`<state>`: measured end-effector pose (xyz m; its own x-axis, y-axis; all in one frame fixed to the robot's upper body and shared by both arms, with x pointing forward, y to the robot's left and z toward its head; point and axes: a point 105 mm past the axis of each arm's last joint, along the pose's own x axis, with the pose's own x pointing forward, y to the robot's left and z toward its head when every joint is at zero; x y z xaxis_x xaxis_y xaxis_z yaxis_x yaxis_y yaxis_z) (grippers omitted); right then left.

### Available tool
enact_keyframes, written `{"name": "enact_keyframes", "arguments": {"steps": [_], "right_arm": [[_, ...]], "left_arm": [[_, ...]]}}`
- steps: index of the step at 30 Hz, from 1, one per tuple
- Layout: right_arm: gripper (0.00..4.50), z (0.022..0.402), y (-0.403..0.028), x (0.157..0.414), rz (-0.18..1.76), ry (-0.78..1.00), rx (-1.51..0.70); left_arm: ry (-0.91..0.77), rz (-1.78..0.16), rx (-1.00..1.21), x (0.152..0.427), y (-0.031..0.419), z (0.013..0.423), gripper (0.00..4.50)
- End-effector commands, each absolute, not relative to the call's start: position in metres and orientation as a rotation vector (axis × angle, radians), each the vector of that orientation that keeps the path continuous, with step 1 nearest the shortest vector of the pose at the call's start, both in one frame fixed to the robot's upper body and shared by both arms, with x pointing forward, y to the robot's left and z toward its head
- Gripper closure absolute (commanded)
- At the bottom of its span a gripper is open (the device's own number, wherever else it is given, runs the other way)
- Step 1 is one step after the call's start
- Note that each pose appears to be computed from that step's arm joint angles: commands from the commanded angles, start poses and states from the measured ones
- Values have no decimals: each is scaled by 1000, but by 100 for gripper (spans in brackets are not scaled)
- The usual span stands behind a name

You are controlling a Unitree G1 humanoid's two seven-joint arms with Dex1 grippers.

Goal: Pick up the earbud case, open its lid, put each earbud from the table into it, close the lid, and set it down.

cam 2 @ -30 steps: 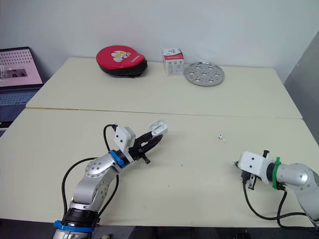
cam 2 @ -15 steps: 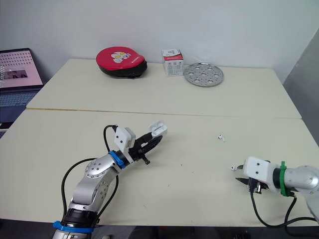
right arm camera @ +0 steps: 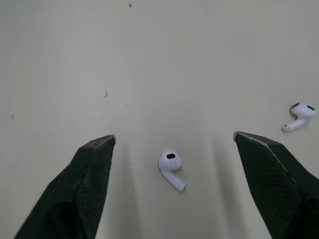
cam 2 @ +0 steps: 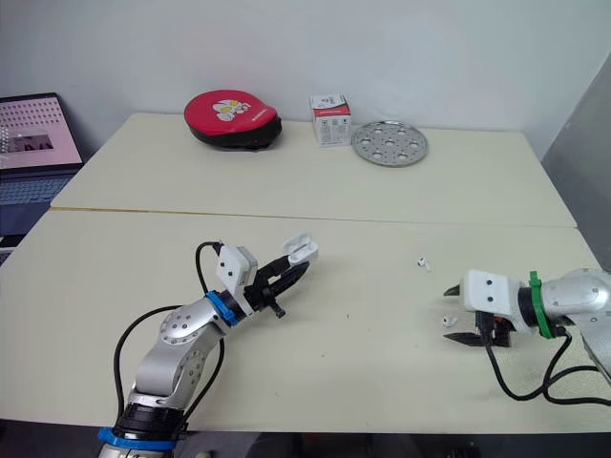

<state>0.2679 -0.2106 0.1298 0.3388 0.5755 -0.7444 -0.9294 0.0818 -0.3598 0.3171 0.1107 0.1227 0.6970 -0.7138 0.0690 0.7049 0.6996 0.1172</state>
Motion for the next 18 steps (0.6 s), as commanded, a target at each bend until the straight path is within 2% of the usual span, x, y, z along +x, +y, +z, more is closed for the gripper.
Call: {"name": "enact_keyframes", "arguments": {"steps": [1, 12, 15, 18], "right_arm": [[61, 124, -212, 274, 1249, 510, -990], [61, 104, -219, 289, 1368, 590, -1045], [124, 99, -221, 290, 1376, 602, -1041], [228, 96, -222, 288, 1385, 610, -1030]], "left_arm": [[-167, -805, 101, 314, 106, 137, 372], [-169, -803, 99, 312, 105, 137, 372], [-168, -798, 97, 311, 105, 137, 372], [-166, -794, 95, 311, 106, 137, 372]]}}
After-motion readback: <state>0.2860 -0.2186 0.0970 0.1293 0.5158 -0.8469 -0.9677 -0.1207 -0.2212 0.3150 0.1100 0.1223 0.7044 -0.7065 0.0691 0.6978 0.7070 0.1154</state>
